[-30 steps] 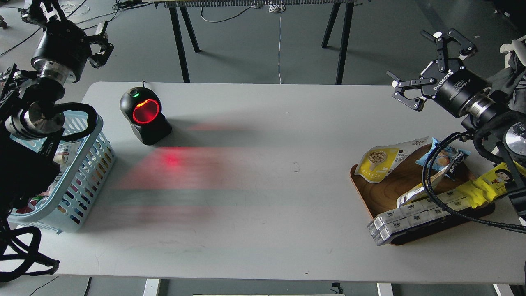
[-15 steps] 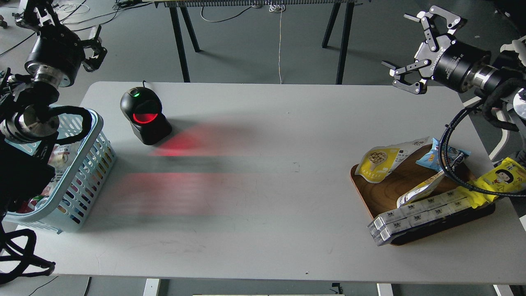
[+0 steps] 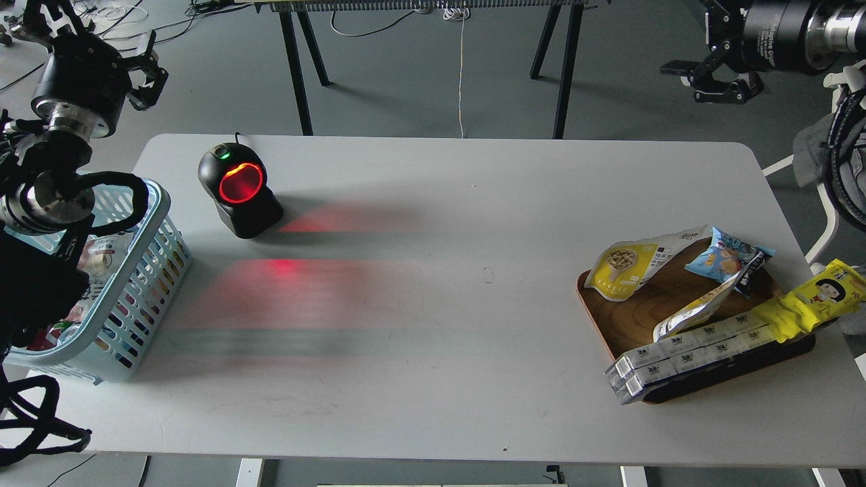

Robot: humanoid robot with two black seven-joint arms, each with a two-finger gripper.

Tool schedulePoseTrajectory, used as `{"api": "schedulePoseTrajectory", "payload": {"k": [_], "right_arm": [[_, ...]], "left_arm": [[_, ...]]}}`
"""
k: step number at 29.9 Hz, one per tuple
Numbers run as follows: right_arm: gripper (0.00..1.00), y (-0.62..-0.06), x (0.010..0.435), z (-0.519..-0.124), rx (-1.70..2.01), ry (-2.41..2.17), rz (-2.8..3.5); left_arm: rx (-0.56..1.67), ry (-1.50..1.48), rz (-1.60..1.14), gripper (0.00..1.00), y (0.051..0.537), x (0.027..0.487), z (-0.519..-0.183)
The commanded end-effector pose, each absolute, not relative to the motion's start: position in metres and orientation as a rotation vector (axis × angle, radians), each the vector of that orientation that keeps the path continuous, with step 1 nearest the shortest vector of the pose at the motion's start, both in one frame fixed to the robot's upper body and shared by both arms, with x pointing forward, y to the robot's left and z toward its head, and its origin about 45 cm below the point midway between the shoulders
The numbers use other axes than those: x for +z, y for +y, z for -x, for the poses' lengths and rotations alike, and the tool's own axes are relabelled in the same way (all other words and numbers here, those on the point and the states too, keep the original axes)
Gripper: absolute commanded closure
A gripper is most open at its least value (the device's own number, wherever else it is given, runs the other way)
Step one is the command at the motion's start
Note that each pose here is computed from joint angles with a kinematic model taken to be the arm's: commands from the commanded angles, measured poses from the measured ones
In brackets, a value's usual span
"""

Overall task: Scan snack and place in basket
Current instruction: 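Move the right gripper down toward the yellow snack packets on the tray, then grasp the yellow snack packet on the tray with the right gripper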

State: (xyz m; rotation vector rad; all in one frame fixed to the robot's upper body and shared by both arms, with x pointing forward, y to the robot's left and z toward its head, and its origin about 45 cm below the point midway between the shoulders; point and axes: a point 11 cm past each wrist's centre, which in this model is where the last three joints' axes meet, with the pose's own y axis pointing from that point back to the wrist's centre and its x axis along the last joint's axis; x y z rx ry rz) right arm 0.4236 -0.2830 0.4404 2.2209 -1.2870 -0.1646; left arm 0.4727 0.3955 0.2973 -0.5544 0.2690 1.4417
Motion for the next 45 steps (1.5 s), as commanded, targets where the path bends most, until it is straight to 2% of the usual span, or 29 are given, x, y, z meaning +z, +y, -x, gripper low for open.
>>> {"api": "schedulePoseTrajectory", "payload": {"k": [1, 6, 18, 25, 31, 41, 42, 45], "right_arm": [[0.02, -0.275, 0.455, -0.408, -0.096, -1.238, -2.097], [0.03, -0.254, 0.451, -0.388, -0.115, -1.189, -1.98], [0.04, -0.248, 0.392, -0.369, -0.319, -1.422, -1.557], [0.05, -0.258, 0.348, -0.355, -0.461, -1.389, -1.473], [0.05, -0.269, 0.325, -0.349, -0.524, -1.369, -1.442], [0.07, -0.249, 0.291, -0.355, -0.571, -1.312, -1.468], [0.09, -0.248, 0.291, -0.356, -0.573, -1.311, -1.472], [0.23, -0.24, 0.282, -0.355, -0.601, -1.291, -1.489]], "left_arm": [[1.44, 0.267, 0.559, 0.0, 0.395, 0.299, -0.473], [1.44, 0.266, 0.561, 0.0, 0.395, 0.299, -0.473], [1.453, 0.262, 0.558, 0.0, 0.398, 0.3, -0.473], [1.45, 0.266, 0.558, 0.0, 0.395, 0.299, -0.474], [1.445, 0.258, 0.561, 0.0, 0.395, 0.304, -0.475], [1.45, 0.257, 0.557, 0.0, 0.398, 0.303, -0.475], [1.452, 0.258, 0.557, 0.0, 0.398, 0.303, -0.475], [1.453, 0.256, 0.554, 0.0, 0.398, 0.303, -0.475]]}}
